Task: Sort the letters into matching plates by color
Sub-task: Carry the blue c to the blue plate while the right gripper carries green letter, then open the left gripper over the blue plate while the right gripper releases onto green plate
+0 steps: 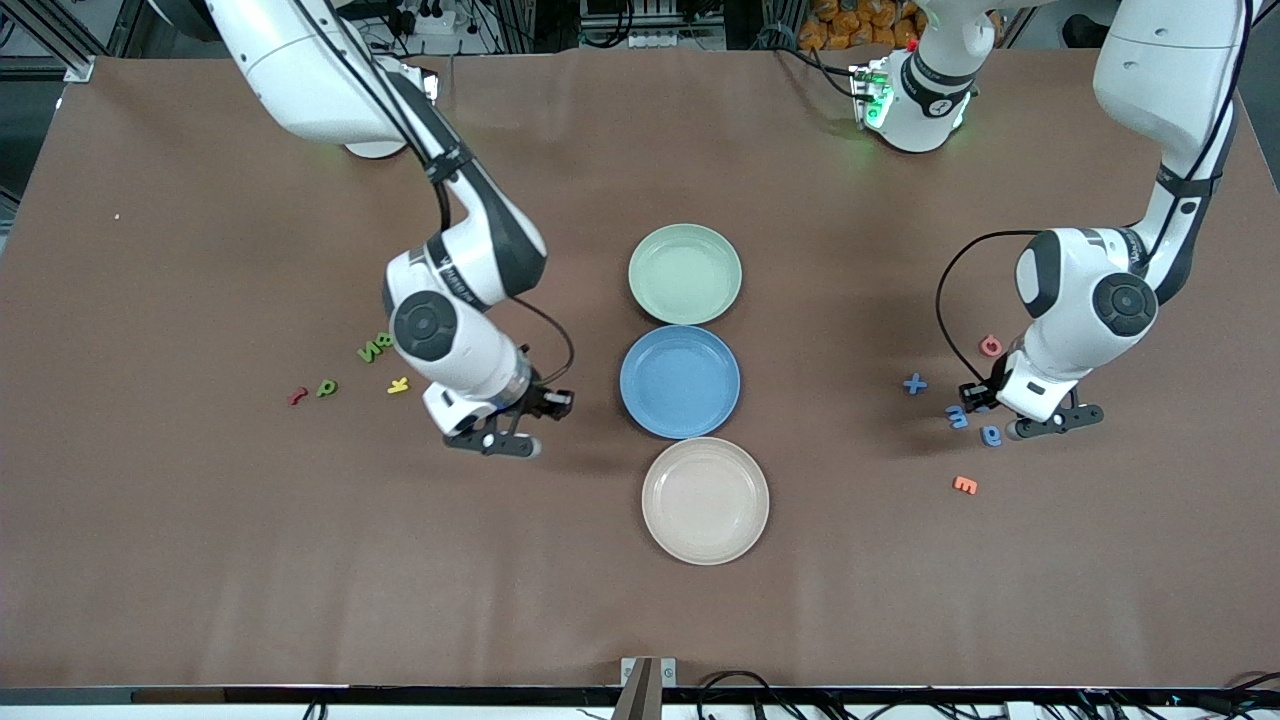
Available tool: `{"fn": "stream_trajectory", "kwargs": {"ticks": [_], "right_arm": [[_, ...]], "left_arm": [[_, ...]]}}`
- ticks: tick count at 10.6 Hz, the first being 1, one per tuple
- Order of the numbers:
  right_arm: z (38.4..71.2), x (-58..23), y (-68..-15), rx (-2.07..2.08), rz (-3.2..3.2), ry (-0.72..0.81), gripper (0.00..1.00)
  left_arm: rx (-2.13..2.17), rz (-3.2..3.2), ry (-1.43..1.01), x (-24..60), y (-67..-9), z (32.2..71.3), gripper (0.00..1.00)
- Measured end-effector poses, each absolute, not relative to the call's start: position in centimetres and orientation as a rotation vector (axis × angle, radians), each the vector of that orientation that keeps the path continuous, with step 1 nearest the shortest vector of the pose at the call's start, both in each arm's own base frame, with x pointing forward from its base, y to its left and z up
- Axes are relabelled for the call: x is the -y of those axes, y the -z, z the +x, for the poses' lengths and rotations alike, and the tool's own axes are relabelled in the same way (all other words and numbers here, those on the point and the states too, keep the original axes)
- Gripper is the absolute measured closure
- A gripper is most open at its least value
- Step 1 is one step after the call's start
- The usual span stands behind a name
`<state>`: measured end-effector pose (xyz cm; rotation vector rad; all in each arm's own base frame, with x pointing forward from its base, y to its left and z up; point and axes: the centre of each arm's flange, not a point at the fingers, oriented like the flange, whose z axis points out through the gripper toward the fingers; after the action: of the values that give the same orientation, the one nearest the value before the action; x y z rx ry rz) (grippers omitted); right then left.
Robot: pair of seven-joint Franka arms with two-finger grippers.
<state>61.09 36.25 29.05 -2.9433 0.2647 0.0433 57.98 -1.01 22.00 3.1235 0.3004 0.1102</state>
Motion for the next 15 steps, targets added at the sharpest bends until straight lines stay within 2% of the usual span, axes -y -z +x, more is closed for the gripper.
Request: {"fn": "stream_trajectory", "kwargs": {"ticks": [4,11,14,15], "right_arm": [[54.5,-44.4,-28.9,-0.37,-2.939,-0.185,0.73],[41.5,-53.7,-25.1,-0.203,-3.023,-0.337,0.73],[37.8,-55.6,-24.3,-0.173,-3.051,-0.323,0.73],[37.3,-55.7,-24.1,-0.175,-3.056,-0.323,0.7]], "left_arm": [[-0.426,3.011,-0.156,11.8,-24.6,58.6,0.63],[-0.544,2.913,-0.153,28.9,-27.0,54.8,0.63],[-0.564,2.883,-0.153,32.9,-27.5,54.0,0.63],[-0.576,2.868,-0.16,33.8,-27.9,54.1,0.63]]}}
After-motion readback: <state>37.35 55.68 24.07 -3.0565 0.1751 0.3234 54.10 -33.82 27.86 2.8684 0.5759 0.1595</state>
